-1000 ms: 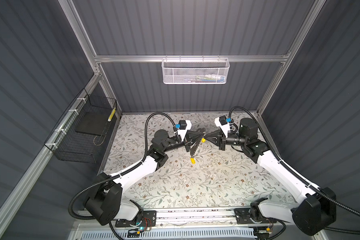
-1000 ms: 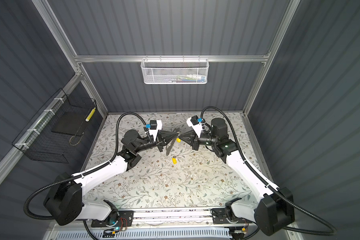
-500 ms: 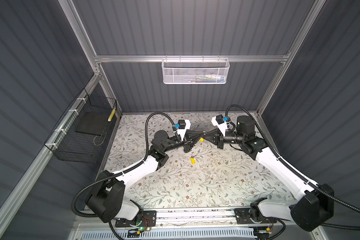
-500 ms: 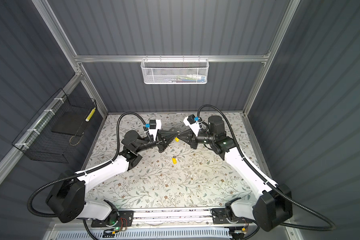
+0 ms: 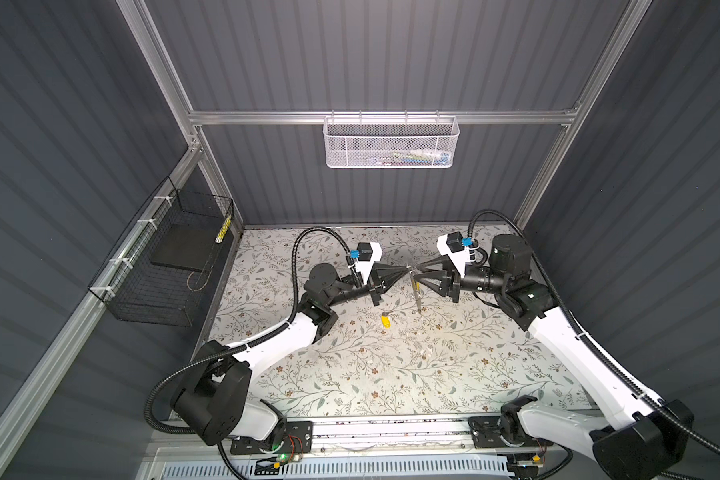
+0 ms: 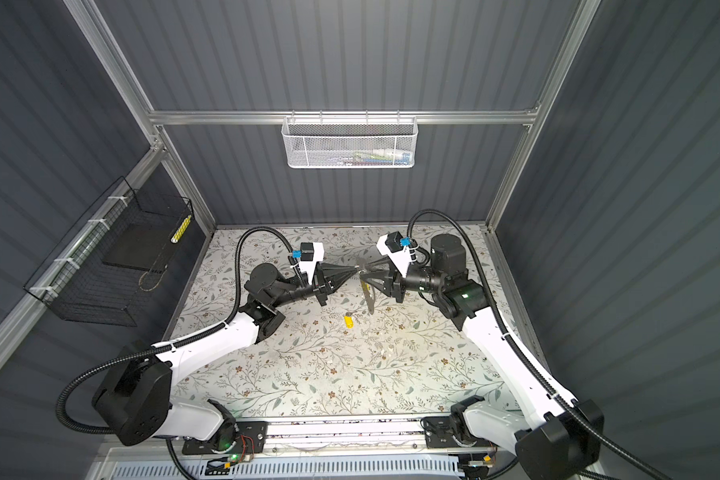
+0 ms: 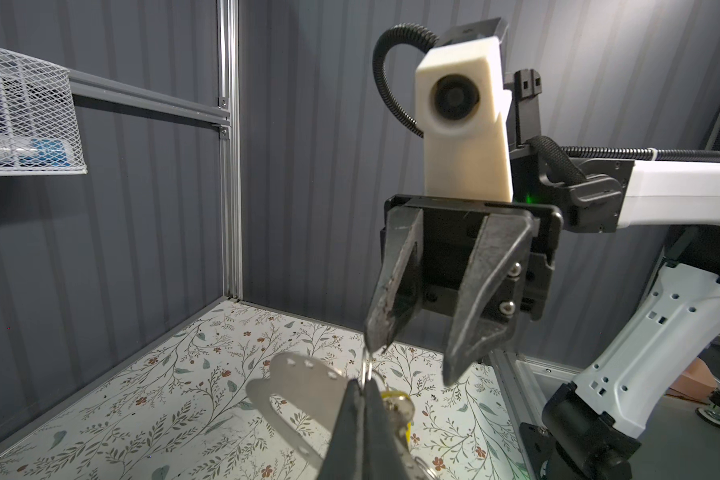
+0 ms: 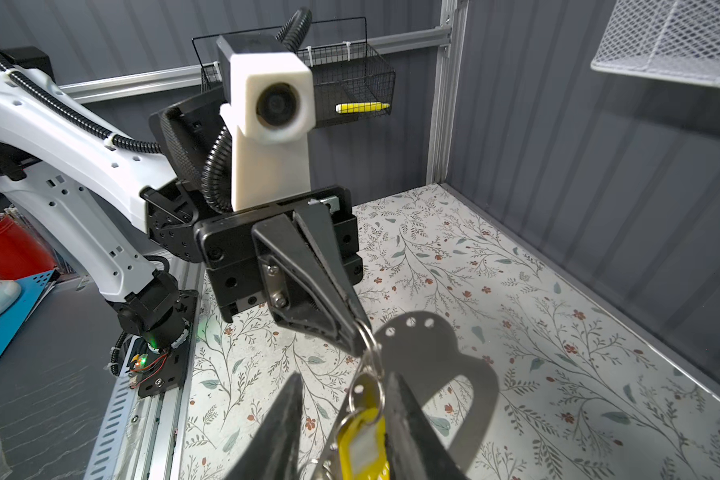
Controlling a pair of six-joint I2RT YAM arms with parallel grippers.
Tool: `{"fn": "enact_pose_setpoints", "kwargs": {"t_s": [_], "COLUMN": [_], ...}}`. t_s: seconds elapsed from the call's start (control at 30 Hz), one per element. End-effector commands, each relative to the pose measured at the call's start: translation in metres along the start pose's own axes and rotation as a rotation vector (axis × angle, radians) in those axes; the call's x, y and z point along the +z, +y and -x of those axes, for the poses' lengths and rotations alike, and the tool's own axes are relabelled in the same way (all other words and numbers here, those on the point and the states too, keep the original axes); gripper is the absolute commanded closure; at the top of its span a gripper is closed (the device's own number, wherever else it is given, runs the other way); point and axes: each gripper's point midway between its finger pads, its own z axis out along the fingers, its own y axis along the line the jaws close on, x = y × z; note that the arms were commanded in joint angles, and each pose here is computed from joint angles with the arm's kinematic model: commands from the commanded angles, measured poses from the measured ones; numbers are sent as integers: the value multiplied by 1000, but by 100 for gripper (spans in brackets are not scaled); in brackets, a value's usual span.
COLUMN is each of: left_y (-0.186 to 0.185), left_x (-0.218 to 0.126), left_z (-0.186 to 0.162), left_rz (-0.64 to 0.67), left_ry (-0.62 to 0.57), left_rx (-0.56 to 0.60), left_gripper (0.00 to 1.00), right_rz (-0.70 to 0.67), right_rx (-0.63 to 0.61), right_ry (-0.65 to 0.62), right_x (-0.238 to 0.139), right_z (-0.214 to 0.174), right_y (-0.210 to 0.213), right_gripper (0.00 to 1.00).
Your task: Put the keys on the keyring
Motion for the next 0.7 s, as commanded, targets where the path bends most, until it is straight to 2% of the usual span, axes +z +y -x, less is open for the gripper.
{"fn": "enact_pose_setpoints", "kwargs": {"t_s": [0.0,0.4,0.67], "left_y": [-10,-19,-22], "left_x": [0,1,2], "left_z": [5,5,7], "left_rz": [-39,-104,-120], "left_ry": [-23,-22,-24], "left_rx": [13,10,13], "left_gripper": [100,100,100], "right_rz": [-4,-2,39], "right_rx": [-10,-15,-12], "right_ry": [12,10,1], "right_x": [-2,3,6], "right_z": [-2,1,3], "right_y": [0,-7,-4], "right_gripper": [70,73,80]}}
